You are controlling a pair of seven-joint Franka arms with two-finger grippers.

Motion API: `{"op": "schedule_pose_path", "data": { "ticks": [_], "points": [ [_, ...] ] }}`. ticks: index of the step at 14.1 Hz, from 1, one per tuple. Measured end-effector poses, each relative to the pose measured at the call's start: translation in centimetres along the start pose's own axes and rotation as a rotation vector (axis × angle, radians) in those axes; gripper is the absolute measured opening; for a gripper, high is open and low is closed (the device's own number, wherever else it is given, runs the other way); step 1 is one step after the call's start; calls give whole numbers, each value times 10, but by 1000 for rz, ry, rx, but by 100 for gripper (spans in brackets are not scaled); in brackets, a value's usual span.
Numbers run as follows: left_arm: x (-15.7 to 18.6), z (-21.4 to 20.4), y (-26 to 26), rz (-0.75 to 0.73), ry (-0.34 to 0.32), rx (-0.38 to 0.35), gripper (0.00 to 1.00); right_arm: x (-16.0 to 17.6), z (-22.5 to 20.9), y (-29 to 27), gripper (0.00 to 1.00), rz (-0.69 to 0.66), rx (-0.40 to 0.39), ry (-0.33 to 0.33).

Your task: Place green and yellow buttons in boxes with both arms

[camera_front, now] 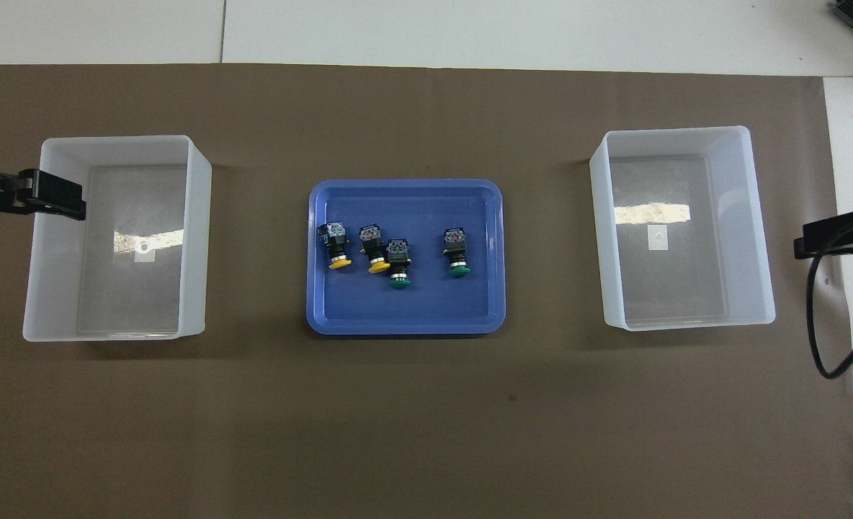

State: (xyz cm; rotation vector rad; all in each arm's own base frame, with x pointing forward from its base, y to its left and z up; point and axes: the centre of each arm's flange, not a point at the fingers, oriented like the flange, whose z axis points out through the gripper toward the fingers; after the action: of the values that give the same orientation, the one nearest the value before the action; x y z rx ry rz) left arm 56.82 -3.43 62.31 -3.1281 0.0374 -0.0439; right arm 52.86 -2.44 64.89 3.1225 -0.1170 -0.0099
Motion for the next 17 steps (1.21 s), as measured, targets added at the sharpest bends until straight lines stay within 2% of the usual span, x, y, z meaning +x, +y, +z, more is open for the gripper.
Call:
{"op": "schedule_pose_path", "data": {
  "ticks": [17],
  "points": [
    [0, 0, 0, 0, 0, 0, 100, -2, 3, 5, 100, 26, 0, -6]
  ]
}}
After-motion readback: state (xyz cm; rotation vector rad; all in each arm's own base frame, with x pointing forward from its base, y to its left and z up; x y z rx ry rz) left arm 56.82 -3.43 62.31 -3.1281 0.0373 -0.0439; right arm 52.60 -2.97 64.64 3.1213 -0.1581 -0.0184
